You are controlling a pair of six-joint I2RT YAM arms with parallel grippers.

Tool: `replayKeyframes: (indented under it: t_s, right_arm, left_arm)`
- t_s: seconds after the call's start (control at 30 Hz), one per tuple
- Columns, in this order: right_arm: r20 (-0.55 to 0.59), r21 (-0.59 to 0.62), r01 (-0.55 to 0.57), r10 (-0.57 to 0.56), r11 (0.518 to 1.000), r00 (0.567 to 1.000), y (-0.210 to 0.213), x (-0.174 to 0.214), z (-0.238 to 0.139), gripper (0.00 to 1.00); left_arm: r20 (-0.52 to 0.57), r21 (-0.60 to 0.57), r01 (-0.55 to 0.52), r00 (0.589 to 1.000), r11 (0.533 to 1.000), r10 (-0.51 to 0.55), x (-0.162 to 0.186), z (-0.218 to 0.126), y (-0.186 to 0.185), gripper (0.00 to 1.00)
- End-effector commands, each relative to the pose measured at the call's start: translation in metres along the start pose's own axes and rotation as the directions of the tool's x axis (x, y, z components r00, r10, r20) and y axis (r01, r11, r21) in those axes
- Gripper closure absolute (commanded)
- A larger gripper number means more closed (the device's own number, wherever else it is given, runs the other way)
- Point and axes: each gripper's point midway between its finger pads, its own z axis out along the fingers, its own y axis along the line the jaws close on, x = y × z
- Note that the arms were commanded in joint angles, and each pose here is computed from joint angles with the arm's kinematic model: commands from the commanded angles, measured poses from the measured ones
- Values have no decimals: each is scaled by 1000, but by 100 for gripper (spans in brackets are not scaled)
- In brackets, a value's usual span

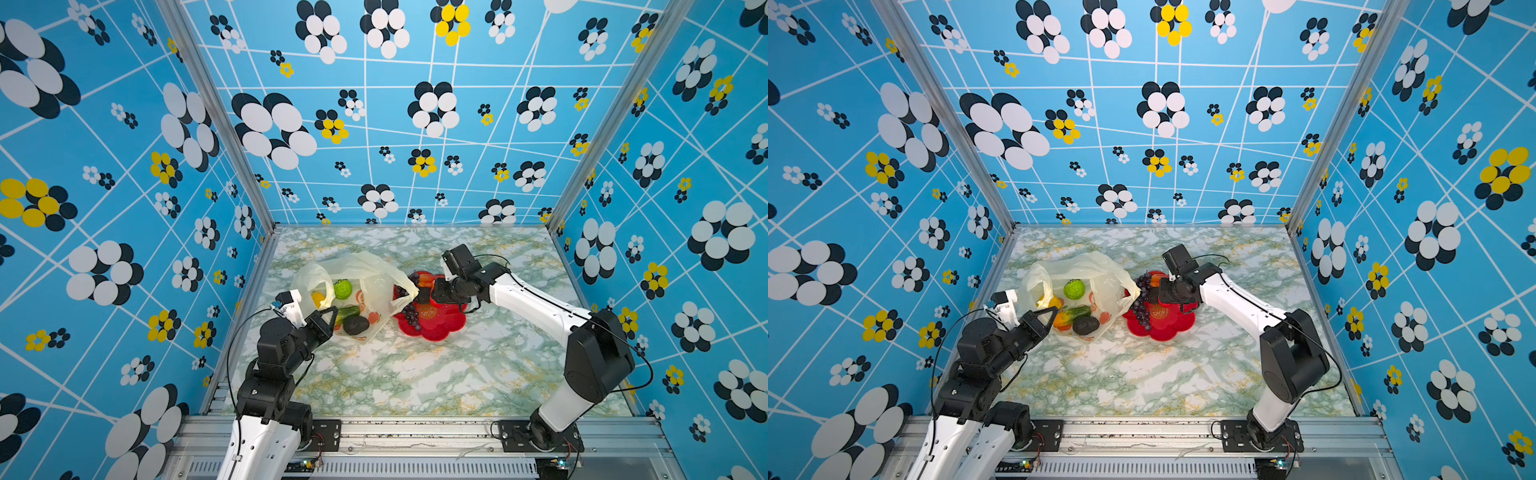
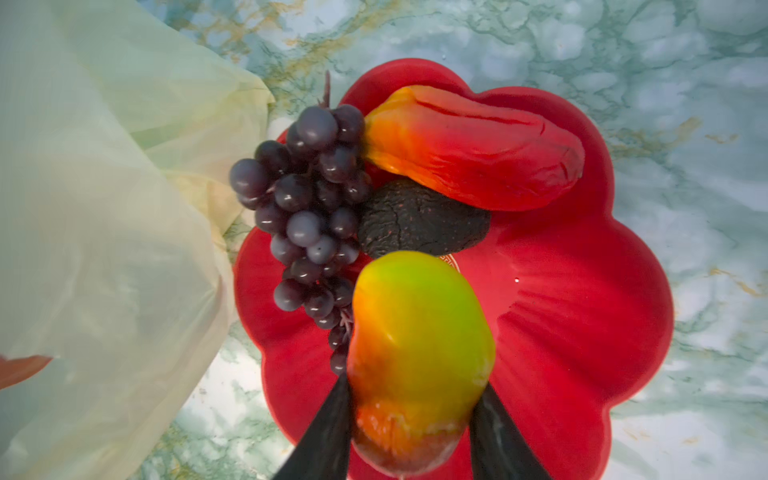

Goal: Place the fruits into the plastic bag
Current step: 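Lower the right gripper onto the yellow-red mango-like fruit and grasp it, then lift the yellow-red fruit with the right gripper and carry it into the bag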

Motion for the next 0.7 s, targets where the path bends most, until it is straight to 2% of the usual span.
replayKeyframes:
  t_s: [0.0,0.37,0.67]
  right_arm:
    - [40,-86,-19,22,996,999,13,-6,-17,61]
    - [153,-242,5,33,970,988,43,-26,-63,61]
    - [245,-490,51,81,870,966,96,-55,-120,63]
  left_arm:
    - [22,28,3,1000,1000,-4,-6,-2,-7,100]
    - [16,30,8,1000,1000,-8,-6,1,-7,100]
    - [15,32,10,1000,999,-11,-6,2,-7,100]
